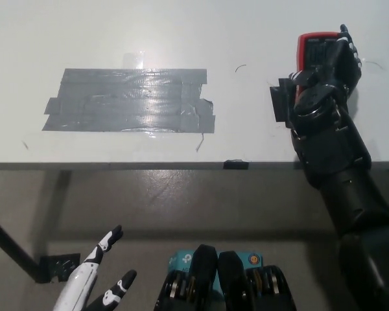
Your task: The robot first picks the multimeter with right hand and then unfolds the black stand on the back of it using left hand
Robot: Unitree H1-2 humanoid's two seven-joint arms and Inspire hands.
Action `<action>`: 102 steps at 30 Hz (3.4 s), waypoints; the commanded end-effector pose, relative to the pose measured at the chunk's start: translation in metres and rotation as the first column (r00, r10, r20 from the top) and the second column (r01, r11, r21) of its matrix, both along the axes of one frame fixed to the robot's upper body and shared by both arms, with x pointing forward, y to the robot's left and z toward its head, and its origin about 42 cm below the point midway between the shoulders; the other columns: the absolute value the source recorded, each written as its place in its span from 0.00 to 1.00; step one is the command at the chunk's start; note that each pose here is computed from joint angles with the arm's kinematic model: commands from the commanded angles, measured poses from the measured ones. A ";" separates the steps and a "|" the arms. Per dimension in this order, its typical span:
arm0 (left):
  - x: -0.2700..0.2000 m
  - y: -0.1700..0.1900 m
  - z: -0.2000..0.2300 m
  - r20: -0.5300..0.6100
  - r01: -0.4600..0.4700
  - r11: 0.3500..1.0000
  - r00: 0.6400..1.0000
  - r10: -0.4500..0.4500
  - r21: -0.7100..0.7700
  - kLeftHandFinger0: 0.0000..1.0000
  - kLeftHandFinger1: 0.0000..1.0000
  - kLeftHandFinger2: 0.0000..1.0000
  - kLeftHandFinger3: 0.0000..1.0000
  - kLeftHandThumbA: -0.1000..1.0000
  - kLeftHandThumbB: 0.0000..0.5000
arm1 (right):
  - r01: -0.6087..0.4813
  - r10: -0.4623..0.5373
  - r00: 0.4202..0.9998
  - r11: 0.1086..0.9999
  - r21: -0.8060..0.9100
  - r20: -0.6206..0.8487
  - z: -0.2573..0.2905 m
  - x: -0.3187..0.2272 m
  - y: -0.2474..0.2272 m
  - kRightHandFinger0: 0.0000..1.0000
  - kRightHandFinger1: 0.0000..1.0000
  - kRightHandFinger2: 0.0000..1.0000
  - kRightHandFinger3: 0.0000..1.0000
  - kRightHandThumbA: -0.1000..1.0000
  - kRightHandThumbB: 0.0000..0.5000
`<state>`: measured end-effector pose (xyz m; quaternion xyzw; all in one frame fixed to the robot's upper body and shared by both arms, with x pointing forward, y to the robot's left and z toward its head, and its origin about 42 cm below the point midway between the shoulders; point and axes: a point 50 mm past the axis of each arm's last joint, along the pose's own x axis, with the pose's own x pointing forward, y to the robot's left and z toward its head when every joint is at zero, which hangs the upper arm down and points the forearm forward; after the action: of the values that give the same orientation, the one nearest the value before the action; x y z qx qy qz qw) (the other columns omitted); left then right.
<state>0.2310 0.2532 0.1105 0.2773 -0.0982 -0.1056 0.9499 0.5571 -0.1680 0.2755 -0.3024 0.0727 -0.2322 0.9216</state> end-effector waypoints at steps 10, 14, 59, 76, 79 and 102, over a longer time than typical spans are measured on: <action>0.001 0.005 0.011 0.057 0.016 0.999 0.998 -0.018 0.035 1.00 1.00 1.00 1.00 0.88 0.39 | 0.042 -0.085 0.946 0.989 0.142 0.313 0.049 0.012 -0.003 0.01 0.01 0.02 0.15 0.03 0.57; 0.004 0.006 0.011 0.062 0.015 0.999 0.998 -0.018 0.039 1.00 1.00 1.00 1.00 0.88 0.38 | 0.019 -0.075 0.938 0.986 0.167 0.338 0.052 0.013 -0.003 0.00 0.00 0.09 0.10 0.05 0.60; -0.032 -0.011 0.070 0.243 0.091 0.986 0.969 -0.055 -0.142 1.00 0.98 0.96 1.00 0.76 0.34 | -0.625 -0.052 0.735 -0.436 0.647 0.676 0.069 -0.110 0.024 0.00 0.34 0.77 1.00 0.00 0.23; -0.026 -0.057 0.167 0.588 0.261 0.944 0.803 -0.096 -0.203 0.97 0.95 0.98 1.00 0.70 0.33 | -0.660 0.050 0.532 -0.600 0.452 0.845 0.072 -0.198 0.062 0.00 0.26 0.77 0.70 0.00 0.21; -0.013 -0.062 0.182 0.636 0.284 0.941 0.764 -0.108 -0.182 0.99 0.96 1.00 1.00 0.69 0.32 | -0.665 0.045 0.488 -0.627 0.405 0.872 0.086 -0.202 0.063 0.00 0.25 0.74 0.73 0.00 0.20; -0.018 -0.079 0.227 0.769 0.241 0.958 0.638 -0.037 -0.154 1.00 1.00 1.00 1.00 1.00 0.36 | -0.567 0.253 0.409 -0.683 0.461 0.877 0.055 -0.293 0.065 0.00 0.00 0.22 0.12 0.00 0.39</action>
<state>0.2467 0.1849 0.2810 0.1860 -0.4121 -0.0697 0.8892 0.3451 -0.1437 0.2395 0.5013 0.0377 0.0661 0.8619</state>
